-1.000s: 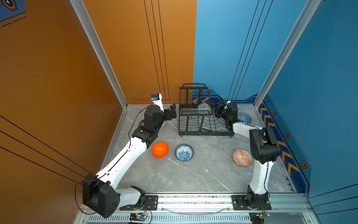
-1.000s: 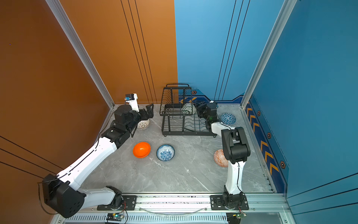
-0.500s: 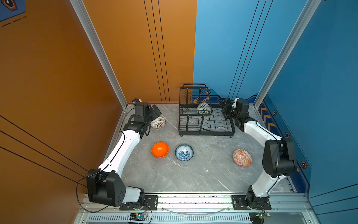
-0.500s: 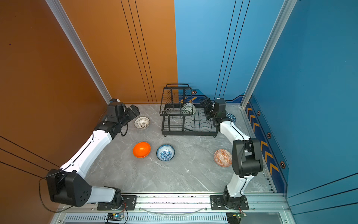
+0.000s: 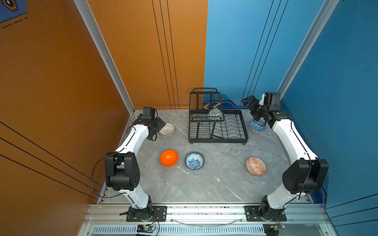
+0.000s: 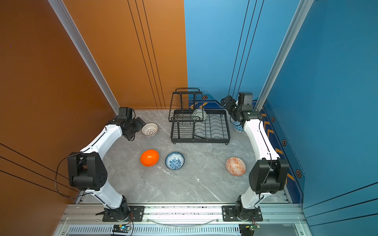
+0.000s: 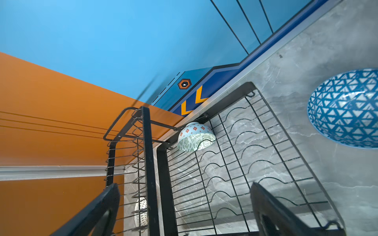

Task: Load the bowls into the dish rack
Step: 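Reach the left gripper to the white maroon-patterned bowl and grasp its rim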

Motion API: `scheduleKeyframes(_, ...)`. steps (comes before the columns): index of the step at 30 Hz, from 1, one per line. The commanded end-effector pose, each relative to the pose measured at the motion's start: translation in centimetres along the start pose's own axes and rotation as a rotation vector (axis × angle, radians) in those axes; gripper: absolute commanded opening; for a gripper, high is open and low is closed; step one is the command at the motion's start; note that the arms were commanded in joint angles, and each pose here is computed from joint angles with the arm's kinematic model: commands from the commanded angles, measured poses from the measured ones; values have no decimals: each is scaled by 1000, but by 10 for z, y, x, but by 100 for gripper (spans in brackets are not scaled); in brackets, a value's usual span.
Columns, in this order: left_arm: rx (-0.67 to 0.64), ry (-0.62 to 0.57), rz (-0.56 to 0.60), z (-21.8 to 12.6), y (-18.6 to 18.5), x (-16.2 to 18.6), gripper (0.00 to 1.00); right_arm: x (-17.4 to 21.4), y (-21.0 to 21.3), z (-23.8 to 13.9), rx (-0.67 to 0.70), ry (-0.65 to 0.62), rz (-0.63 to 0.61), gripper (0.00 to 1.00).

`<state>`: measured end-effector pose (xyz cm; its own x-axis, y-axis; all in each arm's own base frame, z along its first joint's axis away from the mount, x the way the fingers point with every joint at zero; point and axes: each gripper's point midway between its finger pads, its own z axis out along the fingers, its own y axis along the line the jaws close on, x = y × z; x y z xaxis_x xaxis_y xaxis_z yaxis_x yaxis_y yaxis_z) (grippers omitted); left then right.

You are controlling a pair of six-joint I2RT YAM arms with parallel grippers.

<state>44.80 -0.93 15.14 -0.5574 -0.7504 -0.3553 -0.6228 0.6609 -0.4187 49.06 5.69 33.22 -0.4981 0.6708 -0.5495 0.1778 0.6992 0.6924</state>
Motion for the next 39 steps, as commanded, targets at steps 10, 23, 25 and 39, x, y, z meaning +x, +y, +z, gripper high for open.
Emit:
scheduleKeyframes(10,-43,223,-11,50,11,29,87,32,18,-9,38,78,-136,100)
scheduleKeyframes(23,-53,259,39,79,8,30,48,34,30,-12,27,69,-141,100)
scheduleKeyframes(25,-59,266,44,82,11,32,44,34,30,-11,27,70,-141,100)
scheduleKeyframes(39,-72,307,78,95,22,39,20,34,34,-7,20,74,-129,100)
